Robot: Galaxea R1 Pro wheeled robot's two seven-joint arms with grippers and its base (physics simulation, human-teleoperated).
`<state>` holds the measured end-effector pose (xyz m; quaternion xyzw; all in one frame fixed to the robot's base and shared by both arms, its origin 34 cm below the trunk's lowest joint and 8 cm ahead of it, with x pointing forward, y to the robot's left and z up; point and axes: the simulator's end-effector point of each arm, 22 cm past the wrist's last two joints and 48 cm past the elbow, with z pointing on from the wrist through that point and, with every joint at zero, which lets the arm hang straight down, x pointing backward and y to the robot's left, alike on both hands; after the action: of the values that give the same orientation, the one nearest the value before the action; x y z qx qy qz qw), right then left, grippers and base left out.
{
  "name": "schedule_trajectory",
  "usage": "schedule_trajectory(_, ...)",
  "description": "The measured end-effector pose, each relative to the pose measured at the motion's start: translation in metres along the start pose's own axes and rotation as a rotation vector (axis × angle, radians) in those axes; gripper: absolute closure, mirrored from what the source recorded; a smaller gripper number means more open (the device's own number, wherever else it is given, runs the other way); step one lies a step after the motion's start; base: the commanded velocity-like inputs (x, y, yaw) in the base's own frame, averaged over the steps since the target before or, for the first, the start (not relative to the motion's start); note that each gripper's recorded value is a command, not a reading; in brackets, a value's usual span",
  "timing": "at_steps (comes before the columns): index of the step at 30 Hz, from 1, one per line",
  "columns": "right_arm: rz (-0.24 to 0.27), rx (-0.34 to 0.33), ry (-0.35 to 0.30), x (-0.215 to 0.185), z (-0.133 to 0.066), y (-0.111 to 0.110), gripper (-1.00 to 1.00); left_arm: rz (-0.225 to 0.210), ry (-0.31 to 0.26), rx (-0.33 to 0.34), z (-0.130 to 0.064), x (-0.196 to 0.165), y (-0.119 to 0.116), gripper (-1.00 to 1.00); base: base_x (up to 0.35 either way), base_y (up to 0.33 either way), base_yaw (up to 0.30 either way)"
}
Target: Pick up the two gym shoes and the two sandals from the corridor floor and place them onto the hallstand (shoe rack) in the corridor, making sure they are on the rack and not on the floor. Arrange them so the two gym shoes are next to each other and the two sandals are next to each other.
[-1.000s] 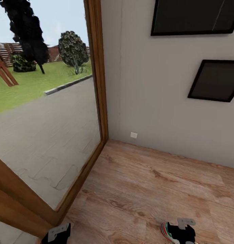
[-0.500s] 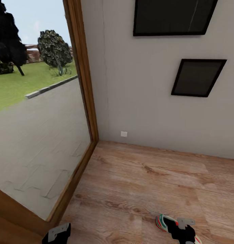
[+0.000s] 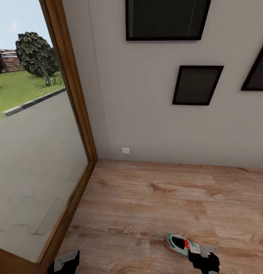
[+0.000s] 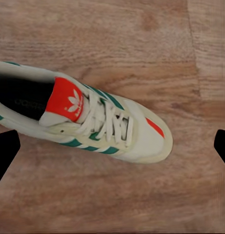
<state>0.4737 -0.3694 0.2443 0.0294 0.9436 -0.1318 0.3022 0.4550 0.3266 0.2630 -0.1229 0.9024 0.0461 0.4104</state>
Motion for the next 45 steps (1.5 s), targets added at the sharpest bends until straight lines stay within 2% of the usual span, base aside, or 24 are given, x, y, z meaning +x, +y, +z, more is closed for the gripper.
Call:
schedule_trajectory(20,0.000,0.000,0.000,0.0000,0.0000,-0.0001,-1.00,0.000,0.001,0.000,-0.0002,0.0003,0.0001,-1.00,0.063,0.000,-0.263)
schedule_trajectory(45,0.000,0.000,0.000,0.0000,0.0000,0.0000,-1.00,0.000,0.000,-0.001,0.0000,0.0001,0.0002,-1.00,0.004,0.000,-0.263)
